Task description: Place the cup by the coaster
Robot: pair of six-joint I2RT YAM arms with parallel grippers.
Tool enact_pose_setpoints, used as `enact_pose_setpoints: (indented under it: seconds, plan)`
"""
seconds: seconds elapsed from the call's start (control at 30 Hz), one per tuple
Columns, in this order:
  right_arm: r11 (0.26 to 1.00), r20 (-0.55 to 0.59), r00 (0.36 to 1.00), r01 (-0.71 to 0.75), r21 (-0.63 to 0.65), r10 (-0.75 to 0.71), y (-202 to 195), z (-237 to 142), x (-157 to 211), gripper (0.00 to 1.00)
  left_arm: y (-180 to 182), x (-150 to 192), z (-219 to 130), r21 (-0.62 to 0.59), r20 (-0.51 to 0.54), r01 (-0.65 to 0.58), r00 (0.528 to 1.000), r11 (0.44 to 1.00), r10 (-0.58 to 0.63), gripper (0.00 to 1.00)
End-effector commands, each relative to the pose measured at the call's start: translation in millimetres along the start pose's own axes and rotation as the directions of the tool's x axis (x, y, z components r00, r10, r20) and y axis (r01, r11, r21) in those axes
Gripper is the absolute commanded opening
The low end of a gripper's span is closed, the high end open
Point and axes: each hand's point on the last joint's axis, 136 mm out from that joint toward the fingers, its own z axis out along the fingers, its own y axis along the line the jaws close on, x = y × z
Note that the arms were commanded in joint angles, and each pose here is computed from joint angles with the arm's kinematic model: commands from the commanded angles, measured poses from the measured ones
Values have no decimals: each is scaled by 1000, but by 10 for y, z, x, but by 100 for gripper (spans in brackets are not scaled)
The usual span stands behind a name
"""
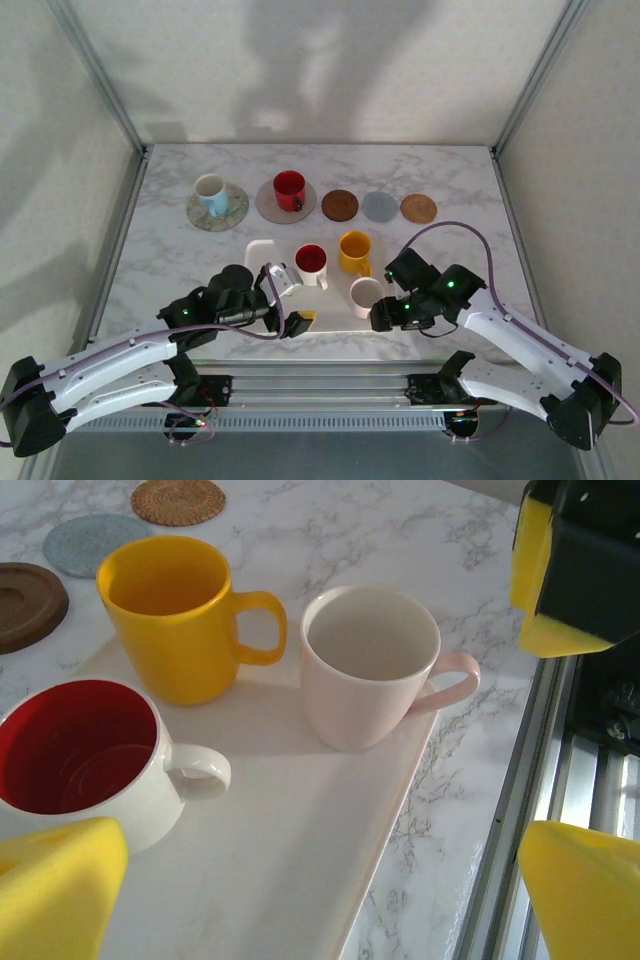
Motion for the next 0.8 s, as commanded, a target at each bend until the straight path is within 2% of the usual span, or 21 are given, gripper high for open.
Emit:
enact_pose_setpoints:
  seconds: [0.0,0.2,0.4,0.5,0.77]
  plan:
    - [1000,-4,1000,-11,-24,11,61,92,-18,64,-13,-7,29,3,17,2,1000,1000,-2,100]
    - [999,-31,999,-14,-46,12,122,270,-43,59,-17,-37,73,10,3,1,1000,1000,-1,100]
    - [1000,-43,999,-4,-7,4,76,391,-69,51,11,-55,80,-5,14,16,1000,1000,-16,100]
    - [1000,-44,999,2,10,-2,50,446,-79,46,-9,-22,83,7,-15,15,1000,1000,-15,100]
    - [997,-22,1000,23,68,-22,-43,506,-135,42,24,-19,39,-16,-14,15,1000,1000,-16,100]
